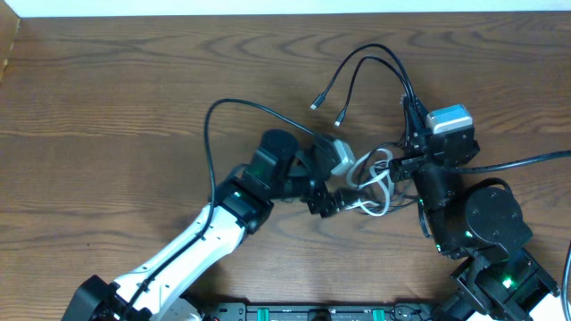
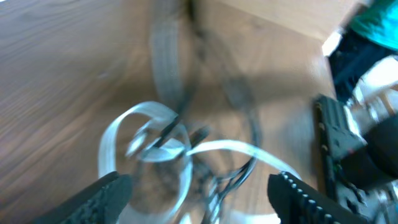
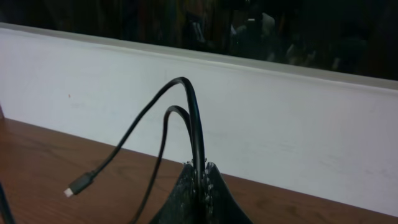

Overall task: Untangle cables
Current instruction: 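Pull the grippers apart, stretching the black cable outward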

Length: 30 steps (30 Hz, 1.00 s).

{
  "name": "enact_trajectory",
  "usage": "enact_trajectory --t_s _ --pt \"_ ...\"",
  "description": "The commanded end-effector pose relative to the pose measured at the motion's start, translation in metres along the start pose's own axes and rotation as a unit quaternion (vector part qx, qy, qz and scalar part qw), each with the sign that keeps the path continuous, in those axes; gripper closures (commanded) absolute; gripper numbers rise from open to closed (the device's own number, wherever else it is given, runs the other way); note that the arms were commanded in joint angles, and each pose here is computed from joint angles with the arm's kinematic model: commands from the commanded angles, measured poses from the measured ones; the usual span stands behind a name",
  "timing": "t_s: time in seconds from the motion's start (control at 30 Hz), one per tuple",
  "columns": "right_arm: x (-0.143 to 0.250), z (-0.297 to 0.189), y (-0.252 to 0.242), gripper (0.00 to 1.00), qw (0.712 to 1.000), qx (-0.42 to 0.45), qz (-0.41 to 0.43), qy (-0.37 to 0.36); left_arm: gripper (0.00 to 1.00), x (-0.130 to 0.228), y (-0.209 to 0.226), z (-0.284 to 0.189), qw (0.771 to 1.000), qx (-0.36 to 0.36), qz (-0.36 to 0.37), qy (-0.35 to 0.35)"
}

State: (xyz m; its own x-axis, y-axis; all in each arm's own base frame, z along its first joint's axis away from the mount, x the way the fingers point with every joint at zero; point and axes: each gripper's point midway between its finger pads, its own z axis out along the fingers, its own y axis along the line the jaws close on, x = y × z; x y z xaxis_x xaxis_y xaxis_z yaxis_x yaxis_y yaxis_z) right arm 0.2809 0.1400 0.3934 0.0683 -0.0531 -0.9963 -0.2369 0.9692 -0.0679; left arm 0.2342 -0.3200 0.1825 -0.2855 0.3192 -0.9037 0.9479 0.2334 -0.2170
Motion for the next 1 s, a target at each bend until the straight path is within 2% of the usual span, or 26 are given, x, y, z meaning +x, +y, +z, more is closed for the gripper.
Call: enact_trajectory --t_s 0.0,0.13,0.2,0.23,0.27,0.3,0.33,0.5,0.67,0.83,0.97 --pt "-0.019 -0.005 0.002 0.99 1.0 -0.009 0.013 -0.021 0.21 -0.003 -0.024 0.007 0.997 0.049 0.067 -0.001" --pt "-0.02 -0.006 0.007 0.99 1.0 -0.018 0.014 -0.022 0.19 0.007 -0.033 0.017 0.993 0.066 0.094 0.011" --pt "-0.02 -0.007 0.01 0.99 0.999 -0.022 0.014 -0.022 0.21 0.013 -0.033 0.023 0.993 0.072 0.096 0.018" --pt "-0.02 -0.007 0.012 0.99 0.999 -0.025 0.014 -0.022 0.28 0.018 -0.032 0.027 0.993 0.073 0.093 0.022" --pt "-0.02 -0.008 0.014 0.99 0.999 -0.028 0.014 -0.022 0.42 0.021 -0.03 0.03 0.993 0.074 0.091 0.025" --pt "-0.02 -0.008 0.016 0.99 0.999 -0.032 0.015 -0.023 0.64 0.023 -0.027 0.032 0.993 0.071 0.09 0.026" --pt "-0.02 -0.009 0.018 0.99 0.999 -0.035 0.015 -0.022 0.92 0.026 -0.022 0.036 0.994 0.061 0.09 0.03" --pt "-0.017 -0.011 0.023 0.99 0.999 -0.042 0.01 -0.015 0.93 0.033 0.003 0.04 0.995 -0.001 0.09 0.045" --pt "0.002 -0.011 0.005 0.99 1.0 0.013 -0.008 0.023 0.93 0.008 0.031 0.021 0.99 -0.086 0.107 0.021" --pt "0.024 -0.019 -0.035 0.99 0.988 0.129 -0.043 0.072 0.93 -0.023 0.077 -0.029 0.968 -0.228 0.102 -0.007" --pt "0.031 -0.038 -0.077 0.99 0.959 0.257 -0.066 0.095 0.93 -0.037 0.11 -0.086 0.937 -0.338 0.087 -0.016"
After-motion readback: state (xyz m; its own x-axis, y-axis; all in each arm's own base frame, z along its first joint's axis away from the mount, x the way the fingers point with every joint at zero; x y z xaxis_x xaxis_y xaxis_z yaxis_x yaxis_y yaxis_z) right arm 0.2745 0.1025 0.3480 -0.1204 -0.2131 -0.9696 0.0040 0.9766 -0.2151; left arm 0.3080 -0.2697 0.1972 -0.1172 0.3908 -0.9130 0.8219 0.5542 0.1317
